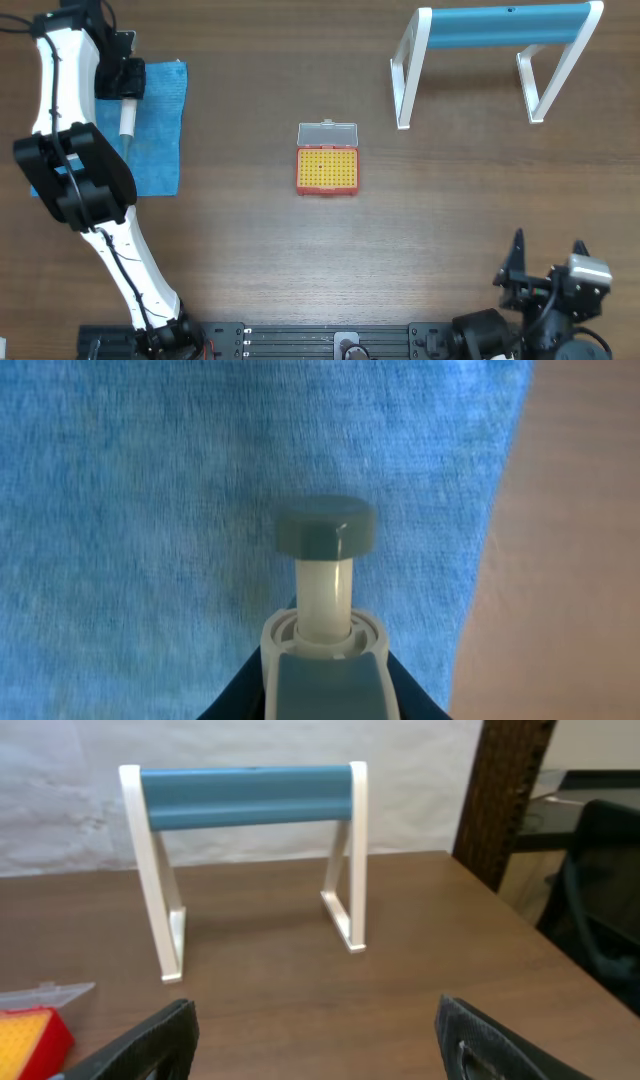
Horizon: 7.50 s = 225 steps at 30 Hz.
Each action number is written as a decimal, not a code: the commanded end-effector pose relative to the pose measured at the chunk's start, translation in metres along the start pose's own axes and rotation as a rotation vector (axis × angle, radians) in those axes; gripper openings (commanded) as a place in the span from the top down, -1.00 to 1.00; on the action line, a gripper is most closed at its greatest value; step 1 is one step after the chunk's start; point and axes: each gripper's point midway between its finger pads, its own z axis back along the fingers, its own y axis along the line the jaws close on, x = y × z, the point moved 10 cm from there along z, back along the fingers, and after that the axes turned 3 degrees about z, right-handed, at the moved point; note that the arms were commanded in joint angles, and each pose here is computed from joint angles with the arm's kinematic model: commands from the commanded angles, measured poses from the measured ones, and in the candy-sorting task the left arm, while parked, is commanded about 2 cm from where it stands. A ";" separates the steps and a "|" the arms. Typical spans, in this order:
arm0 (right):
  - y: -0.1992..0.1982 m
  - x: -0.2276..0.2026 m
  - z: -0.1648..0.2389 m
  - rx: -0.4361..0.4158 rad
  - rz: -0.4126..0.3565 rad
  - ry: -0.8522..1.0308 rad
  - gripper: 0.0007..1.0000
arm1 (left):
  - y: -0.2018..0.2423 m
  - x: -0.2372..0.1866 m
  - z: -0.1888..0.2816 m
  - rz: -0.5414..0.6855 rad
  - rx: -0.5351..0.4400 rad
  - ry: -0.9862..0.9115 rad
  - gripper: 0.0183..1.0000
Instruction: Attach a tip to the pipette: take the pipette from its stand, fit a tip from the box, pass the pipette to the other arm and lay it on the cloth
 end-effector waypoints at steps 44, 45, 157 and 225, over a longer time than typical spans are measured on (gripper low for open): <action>0.078 -0.097 -0.107 0.356 -0.132 -0.187 -0.57 | -0.023 0.021 -0.069 -0.078 -0.043 -0.021 -0.26; 0.078 -0.097 -0.107 0.355 -0.132 -0.187 -0.57 | -0.023 0.021 -0.067 -0.078 -0.043 -0.019 -0.33; 0.079 -0.108 -0.108 0.355 -0.113 -0.112 -0.57 | -0.086 -0.321 0.048 0.308 -0.337 -1.306 -1.00; 0.047 -0.110 -0.117 0.154 0.074 -0.122 -0.57 | -0.090 -0.321 0.048 0.013 -0.174 -1.334 -1.00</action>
